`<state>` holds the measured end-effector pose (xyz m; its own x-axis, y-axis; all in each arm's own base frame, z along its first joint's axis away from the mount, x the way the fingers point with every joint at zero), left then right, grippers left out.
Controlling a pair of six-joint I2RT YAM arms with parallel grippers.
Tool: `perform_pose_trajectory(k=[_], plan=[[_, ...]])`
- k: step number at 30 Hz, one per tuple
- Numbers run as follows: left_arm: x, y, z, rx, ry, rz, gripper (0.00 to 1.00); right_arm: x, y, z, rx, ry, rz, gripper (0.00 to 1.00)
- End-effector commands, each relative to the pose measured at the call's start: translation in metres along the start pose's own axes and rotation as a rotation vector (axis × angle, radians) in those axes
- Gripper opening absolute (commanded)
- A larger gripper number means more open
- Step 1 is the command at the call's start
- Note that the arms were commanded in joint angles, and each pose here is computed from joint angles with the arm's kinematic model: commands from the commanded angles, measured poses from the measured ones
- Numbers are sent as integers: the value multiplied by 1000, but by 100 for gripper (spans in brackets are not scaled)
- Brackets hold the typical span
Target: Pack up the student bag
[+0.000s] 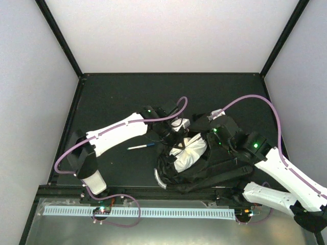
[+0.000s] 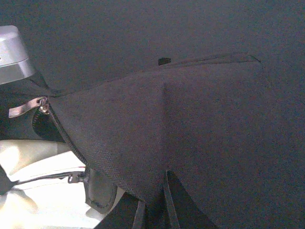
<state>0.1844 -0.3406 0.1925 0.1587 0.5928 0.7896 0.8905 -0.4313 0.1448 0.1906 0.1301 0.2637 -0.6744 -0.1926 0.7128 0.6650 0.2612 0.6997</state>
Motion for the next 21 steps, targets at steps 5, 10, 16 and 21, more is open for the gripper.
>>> perform_pose_trajectory(k=[5, 10, 16, 21], plan=[[5, 1, -22, -34, -56, 7, 6, 19, 41, 19, -26, 139, -179, 8], [23, 32, -56, -38, -185, -137, 10, 22, 40, 38, -11, 280, -194, 8], [30, 63, -82, -17, -314, -269, 9, 29, 41, 42, -16, 322, -198, 8], [33, 84, -67, 79, -219, -412, 8, 42, 47, 46, -42, 385, -239, 8]])
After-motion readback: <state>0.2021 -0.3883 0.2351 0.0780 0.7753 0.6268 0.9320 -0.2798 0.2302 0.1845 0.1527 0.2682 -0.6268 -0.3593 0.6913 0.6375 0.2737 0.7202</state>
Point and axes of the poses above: each gripper's point midway between its finger pads, its own x axis back along the fingers, its own z axis along the line the jaws close on, y = z × x, the point moved 3 cm from there along x, back along the fingers
